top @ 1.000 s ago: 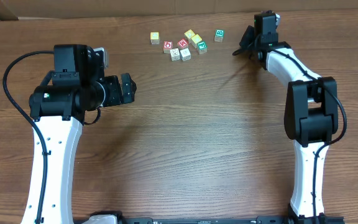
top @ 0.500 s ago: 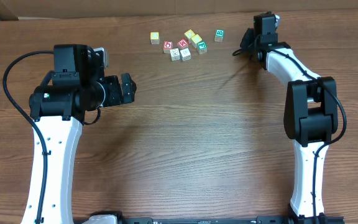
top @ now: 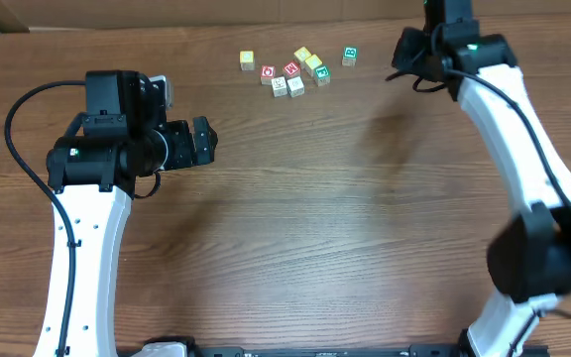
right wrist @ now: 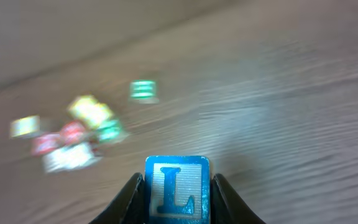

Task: Flip 5 blocks
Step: 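Close the right gripper on the blue 'L' block, then carry the blue block toward the table center and lower it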

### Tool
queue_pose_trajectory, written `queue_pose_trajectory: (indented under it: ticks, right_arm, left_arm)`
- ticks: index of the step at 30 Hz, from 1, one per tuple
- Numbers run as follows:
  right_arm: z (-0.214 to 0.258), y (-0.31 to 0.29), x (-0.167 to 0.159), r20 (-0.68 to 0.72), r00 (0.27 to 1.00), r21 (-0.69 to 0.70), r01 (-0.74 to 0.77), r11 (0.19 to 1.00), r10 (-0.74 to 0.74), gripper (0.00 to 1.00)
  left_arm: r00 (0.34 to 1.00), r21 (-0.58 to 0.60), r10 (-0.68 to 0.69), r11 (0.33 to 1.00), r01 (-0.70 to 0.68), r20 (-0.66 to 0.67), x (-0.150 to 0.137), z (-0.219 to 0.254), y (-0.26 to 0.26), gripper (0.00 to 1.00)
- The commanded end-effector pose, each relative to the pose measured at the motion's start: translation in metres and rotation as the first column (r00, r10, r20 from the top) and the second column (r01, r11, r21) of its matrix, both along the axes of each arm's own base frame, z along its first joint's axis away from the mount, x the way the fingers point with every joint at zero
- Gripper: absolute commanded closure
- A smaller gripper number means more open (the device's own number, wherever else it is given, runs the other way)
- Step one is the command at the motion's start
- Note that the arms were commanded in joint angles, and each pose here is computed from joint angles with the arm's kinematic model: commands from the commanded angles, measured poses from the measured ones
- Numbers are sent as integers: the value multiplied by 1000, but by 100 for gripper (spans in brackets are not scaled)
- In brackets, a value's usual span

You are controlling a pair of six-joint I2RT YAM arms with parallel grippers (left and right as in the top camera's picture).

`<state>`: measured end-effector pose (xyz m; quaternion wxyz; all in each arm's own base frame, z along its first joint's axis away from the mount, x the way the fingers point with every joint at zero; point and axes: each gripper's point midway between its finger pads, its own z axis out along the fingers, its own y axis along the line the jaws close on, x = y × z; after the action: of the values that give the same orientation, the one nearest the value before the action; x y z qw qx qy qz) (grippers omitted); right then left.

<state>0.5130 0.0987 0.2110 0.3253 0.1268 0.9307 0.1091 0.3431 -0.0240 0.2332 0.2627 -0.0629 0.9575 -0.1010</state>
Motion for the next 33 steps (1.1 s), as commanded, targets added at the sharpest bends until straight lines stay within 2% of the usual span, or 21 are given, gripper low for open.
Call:
queue_pose_trajectory:
  ticks: [1, 8, 11, 14, 22, 30, 31, 33]
  right_arm:
    - [37, 39, -51, -41, 989, 110, -136, 985, 142, 78]
    - [9, 81, -118, -266, 931, 156, -214, 964, 250, 77]
    - [-10, 105, -135, -309, 906, 154, -252, 955, 289, 77]
    - [-35, 120, -150, -356, 899, 128, -225, 966, 256, 77]
    - [-103, 128, -161, -325, 939, -41, -136, 990, 115, 77]
    - [-151, 137, -168, -276, 951, -24, -152, 988, 140, 77]
    - [-153, 137, -169, -276, 951, -24, -152, 988, 140, 76]
    - [-154, 136, -169, -279, 950, -26, -153, 988, 140, 53]
  left_arm:
    - [1000, 4, -8, 1000, 8, 22, 3, 8, 0, 0]
    - [1000, 3, -8, 1000, 8, 22, 4, 8, -1, 0]
    - [1000, 4, -8, 1000, 8, 22, 3, 8, 0, 0]
    - [1000, 4, -8, 1000, 8, 22, 4, 8, 0, 0]
    - [1000, 3, -9, 1000, 8, 22, 3, 8, -1, 0]
    - [1000, 3, -8, 1000, 8, 22, 4, 8, -1, 0]
    - [1000, 4, -8, 1000, 8, 22, 4, 8, 0, 0]
    - [1000, 3, -8, 1000, 8, 22, 4, 8, -1, 0]
